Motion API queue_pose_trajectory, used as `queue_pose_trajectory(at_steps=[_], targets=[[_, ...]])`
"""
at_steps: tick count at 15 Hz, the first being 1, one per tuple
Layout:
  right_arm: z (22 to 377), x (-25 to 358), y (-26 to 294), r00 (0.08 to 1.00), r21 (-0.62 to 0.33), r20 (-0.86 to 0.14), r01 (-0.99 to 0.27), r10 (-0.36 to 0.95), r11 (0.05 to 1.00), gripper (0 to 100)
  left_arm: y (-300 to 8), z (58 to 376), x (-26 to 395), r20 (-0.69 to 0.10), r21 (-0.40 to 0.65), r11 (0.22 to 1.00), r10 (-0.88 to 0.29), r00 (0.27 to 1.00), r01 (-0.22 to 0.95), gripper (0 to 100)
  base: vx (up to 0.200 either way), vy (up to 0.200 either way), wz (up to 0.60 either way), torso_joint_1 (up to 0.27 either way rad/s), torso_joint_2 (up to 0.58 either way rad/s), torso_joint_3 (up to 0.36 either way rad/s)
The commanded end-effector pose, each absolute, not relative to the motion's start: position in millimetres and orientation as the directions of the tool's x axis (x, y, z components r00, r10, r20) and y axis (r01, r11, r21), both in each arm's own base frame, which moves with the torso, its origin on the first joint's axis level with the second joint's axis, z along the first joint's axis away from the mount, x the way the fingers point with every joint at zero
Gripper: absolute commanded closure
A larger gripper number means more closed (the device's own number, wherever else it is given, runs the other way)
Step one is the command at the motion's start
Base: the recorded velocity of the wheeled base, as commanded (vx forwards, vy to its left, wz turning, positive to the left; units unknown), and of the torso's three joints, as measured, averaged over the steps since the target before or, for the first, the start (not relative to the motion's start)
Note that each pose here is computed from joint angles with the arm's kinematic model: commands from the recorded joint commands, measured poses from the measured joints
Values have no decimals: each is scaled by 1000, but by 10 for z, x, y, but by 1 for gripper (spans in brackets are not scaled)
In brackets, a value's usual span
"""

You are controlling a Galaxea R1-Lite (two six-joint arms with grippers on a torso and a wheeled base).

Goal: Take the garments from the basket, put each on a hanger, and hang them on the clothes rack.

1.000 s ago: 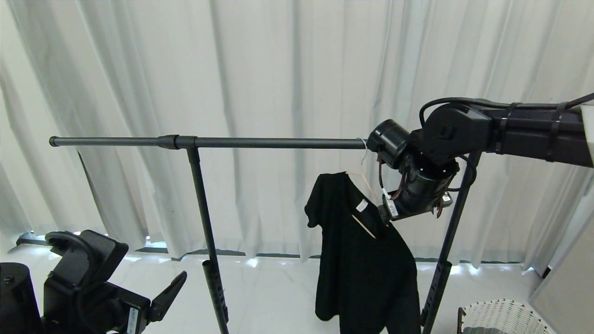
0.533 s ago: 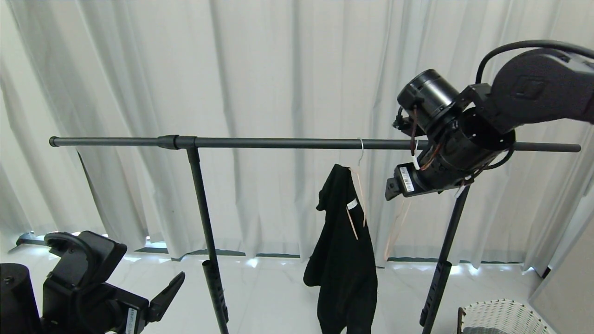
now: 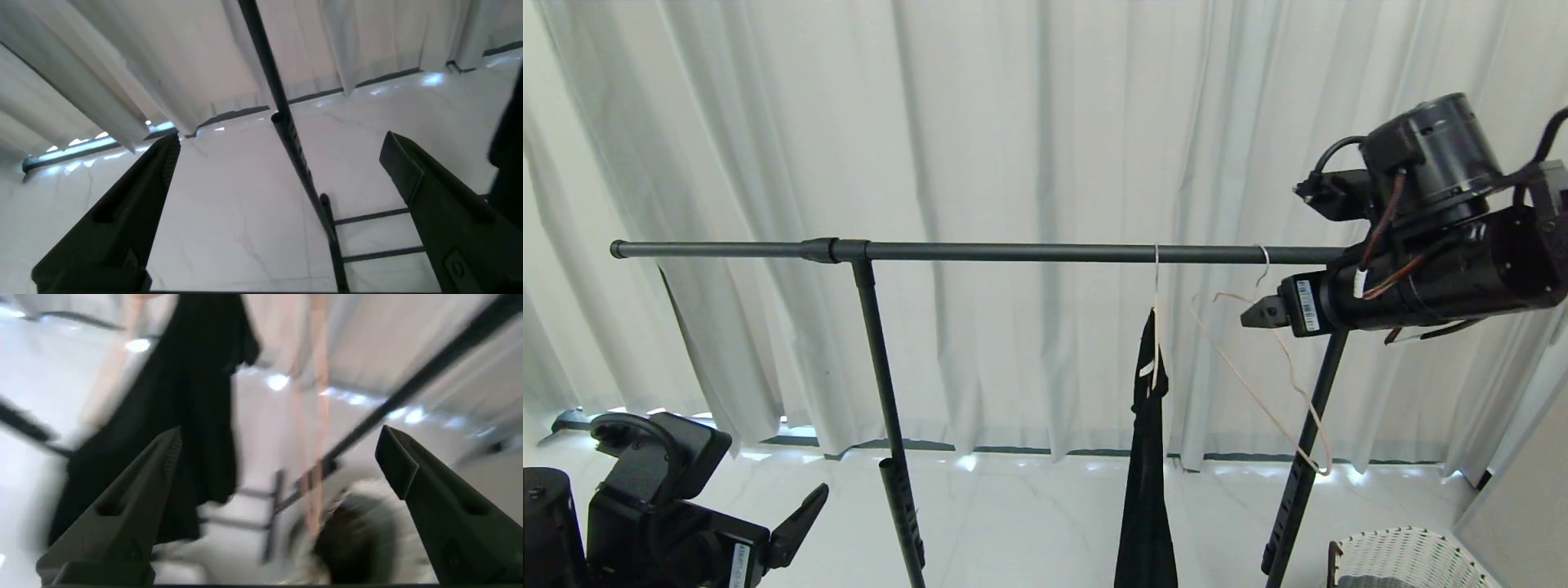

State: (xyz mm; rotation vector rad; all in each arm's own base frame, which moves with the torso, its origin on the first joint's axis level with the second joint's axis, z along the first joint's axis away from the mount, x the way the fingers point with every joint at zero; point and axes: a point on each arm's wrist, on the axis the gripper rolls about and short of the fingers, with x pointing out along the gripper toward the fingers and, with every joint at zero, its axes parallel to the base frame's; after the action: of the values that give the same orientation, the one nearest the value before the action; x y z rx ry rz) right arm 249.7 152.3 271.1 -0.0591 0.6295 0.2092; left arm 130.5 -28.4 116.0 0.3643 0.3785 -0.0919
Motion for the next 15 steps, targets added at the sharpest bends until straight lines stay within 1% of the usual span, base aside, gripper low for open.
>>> queue_pose_trajectory(at_steps=[1, 3, 4, 5, 8, 11, 15], targets=[[2690, 2332, 1047, 873, -72, -471, -182, 127, 981, 0, -236, 1135, 1296, -386, 334, 934, 14, 922, 126, 0, 0, 0, 0, 0, 0, 0], [2630, 2198, 798, 877, -178, -475, -171, 68, 969, 0, -197, 1124, 1289, -389, 336, 937, 41, 920, 100, 0, 0, 0, 0, 0, 0, 0], [2621, 2164, 751, 875, -195, -480, -172, 59, 966, 0, -194, 1128, 1292, -388, 337, 937, 44, 921, 97, 0, 0, 0, 0, 0, 0, 0], [2621, 2092, 667, 878, -221, -477, -162, 38, 962, 0, -177, 1132, 1296, -385, 345, 936, 69, 920, 74, 0, -200, 0, 0, 2, -2, 2], [2620, 2037, 608, 882, -240, -471, -147, 17, 960, 0, -173, 1149, 1298, -375, 353, 934, 88, 923, 54, 0, -200, 0, 0, 7, 5, 1], [2574, 1973, 495, 879, -287, -477, -131, -23, 949, 0, -161, 1147, 1289, -370, 365, 931, 134, 919, 12, 0, -200, 0, 0, -2, -2, 2], [2540, 1764, 382, 884, -302, -466, -110, -46, 947, 0, -137, 1160, 1227, -347, 369, 929, 170, 922, -32, 0, -200, 0, 0, -1, 2, 1]])
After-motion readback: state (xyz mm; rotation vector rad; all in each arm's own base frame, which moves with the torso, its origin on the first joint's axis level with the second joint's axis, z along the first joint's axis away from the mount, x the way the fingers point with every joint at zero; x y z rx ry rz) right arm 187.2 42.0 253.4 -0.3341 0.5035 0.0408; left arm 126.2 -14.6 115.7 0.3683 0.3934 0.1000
